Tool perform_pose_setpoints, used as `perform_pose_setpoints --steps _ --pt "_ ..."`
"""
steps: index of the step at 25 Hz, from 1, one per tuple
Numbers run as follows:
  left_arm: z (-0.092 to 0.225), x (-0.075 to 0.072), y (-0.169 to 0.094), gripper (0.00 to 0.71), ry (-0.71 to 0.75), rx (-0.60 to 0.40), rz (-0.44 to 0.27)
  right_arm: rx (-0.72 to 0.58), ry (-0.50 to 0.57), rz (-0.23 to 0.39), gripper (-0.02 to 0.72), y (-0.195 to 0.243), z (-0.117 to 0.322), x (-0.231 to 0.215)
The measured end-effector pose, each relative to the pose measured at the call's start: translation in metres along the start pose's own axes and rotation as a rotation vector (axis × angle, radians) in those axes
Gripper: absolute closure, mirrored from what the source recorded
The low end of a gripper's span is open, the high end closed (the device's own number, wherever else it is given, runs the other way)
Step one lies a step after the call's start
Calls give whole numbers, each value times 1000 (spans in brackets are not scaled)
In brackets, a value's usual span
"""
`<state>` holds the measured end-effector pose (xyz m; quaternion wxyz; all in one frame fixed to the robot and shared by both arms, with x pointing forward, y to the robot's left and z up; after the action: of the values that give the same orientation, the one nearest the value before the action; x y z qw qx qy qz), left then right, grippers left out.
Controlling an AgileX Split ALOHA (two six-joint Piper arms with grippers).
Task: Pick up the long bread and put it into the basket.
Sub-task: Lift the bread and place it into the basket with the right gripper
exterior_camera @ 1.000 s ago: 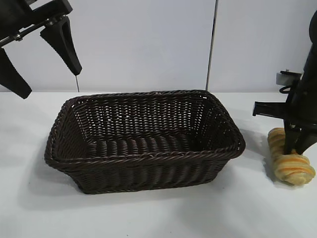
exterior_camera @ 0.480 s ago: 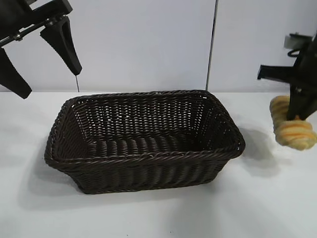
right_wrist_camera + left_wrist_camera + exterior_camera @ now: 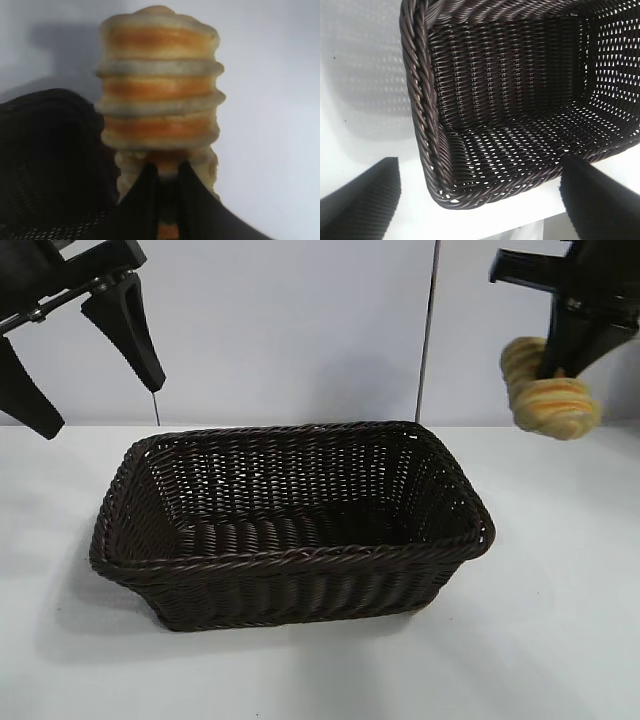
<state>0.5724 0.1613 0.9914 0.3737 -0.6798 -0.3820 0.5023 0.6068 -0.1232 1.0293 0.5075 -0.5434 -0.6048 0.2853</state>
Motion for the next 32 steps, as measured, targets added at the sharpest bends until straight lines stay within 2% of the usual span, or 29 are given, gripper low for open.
perform_pose_setpoints --steps 4,14,17,32 --pt "0 0 0 83 0 1 0 27 -53 -19 638 9 18 24" --pt "2 0 0 83 1 11 1 148 -58 48 638 74 34 23" --pt "2 0 0 83 2 11 1 159 -52 46 638 86 35 23" --pt "2 0 0 83 2 12 1 181 -67 51 640 99 38 22"
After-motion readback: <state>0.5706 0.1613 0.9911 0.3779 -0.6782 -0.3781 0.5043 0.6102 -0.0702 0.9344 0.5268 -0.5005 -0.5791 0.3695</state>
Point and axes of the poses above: a point on each arm's last joint axis where the gripper is mounted, y pointing out along that axis toward the gripper, x along the wrist's bending axis when the last joint is at zero, z = x × y, the point moved 6 cm from there along y, pointing out along that axis toward the gripper, and after that the axes turned 8 degrees about y, right-handed, at the moved point
